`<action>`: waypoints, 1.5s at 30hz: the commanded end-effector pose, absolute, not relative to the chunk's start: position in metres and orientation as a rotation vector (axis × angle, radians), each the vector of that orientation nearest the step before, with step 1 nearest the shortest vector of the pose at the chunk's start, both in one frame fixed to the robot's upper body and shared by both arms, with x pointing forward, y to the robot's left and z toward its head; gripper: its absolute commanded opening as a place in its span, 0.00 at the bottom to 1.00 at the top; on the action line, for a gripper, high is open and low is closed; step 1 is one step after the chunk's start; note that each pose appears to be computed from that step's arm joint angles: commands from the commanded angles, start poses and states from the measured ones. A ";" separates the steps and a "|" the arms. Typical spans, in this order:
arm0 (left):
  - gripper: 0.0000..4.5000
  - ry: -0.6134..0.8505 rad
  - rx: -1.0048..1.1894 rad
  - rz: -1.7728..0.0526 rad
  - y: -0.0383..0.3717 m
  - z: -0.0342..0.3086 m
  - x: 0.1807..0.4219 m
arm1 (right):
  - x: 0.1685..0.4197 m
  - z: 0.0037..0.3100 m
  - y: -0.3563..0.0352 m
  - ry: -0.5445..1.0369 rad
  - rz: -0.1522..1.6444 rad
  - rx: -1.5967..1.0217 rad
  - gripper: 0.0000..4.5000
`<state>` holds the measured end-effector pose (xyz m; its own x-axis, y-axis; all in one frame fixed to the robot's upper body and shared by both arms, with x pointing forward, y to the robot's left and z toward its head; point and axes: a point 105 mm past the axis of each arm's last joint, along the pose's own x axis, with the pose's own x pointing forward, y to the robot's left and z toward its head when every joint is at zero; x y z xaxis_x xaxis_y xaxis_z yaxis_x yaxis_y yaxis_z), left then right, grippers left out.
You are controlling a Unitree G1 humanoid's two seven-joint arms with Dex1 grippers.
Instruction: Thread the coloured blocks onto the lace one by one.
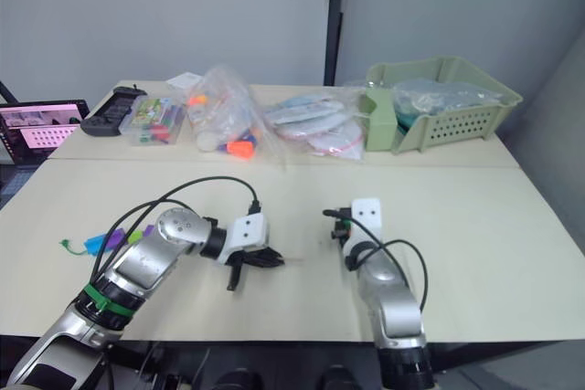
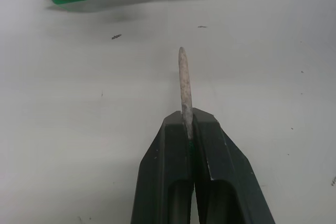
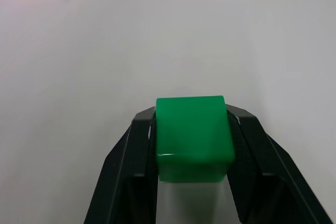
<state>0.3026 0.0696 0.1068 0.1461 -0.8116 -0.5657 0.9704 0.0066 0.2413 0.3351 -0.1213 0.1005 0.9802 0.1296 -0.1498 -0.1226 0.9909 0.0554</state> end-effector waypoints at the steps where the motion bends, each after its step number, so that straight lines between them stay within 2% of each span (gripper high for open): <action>1: 0.00 0.250 0.667 -1.431 0.069 0.117 0.301 | 0.311 0.129 -0.107 0.072 0.155 0.053 0.26; 4: 0.00 0.249 0.666 -1.431 0.068 0.117 0.302 | 0.277 0.122 -0.088 0.137 0.202 0.075 0.26; 6: 0.00 0.248 0.666 -1.432 0.068 0.118 0.302 | 0.265 0.117 -0.079 0.180 0.223 0.074 0.26; 12: 0.00 0.247 0.665 -1.445 0.066 0.117 0.301 | 0.261 0.089 -0.081 0.306 0.212 0.097 0.26; 17: 0.00 0.246 0.668 -1.441 0.067 0.117 0.301 | 0.263 0.094 -0.080 0.279 0.212 0.122 0.26; 19: 0.00 0.246 0.668 -1.439 0.067 0.118 0.301 | 0.263 0.096 -0.081 0.263 0.219 0.115 0.50; 22: 0.00 0.247 0.667 -1.437 0.068 0.118 0.301 | 0.266 0.110 -0.082 0.204 0.240 0.117 0.72; 25: 0.00 0.250 0.663 -1.430 0.070 0.117 0.302 | 0.265 0.150 -0.080 0.067 0.341 0.109 0.97; 26: 0.00 0.251 0.662 -1.429 0.070 0.117 0.302 | 0.264 0.161 -0.080 0.036 0.378 0.091 0.99; 29: 0.00 0.251 0.660 -1.425 0.070 0.117 0.302 | 0.257 0.180 -0.079 -0.009 0.523 0.025 0.99; 32: 0.00 0.249 0.657 -1.422 0.069 0.118 0.303 | 0.244 0.187 -0.077 0.006 0.753 -0.056 0.99; 37: 0.00 0.243 0.655 -1.433 0.068 0.120 0.300 | 0.231 0.168 -0.103 0.232 1.178 -0.221 0.99; 45: 0.00 0.287 0.649 -1.484 0.077 0.125 0.281 | 0.280 0.134 -0.127 0.301 1.370 -0.626 0.99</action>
<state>0.2851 0.0769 0.1157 0.1012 -0.8153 -0.5702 0.9769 -0.0271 0.2121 0.2747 -0.1267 0.1349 0.2238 0.8246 -0.5196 -0.9717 0.1476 -0.1844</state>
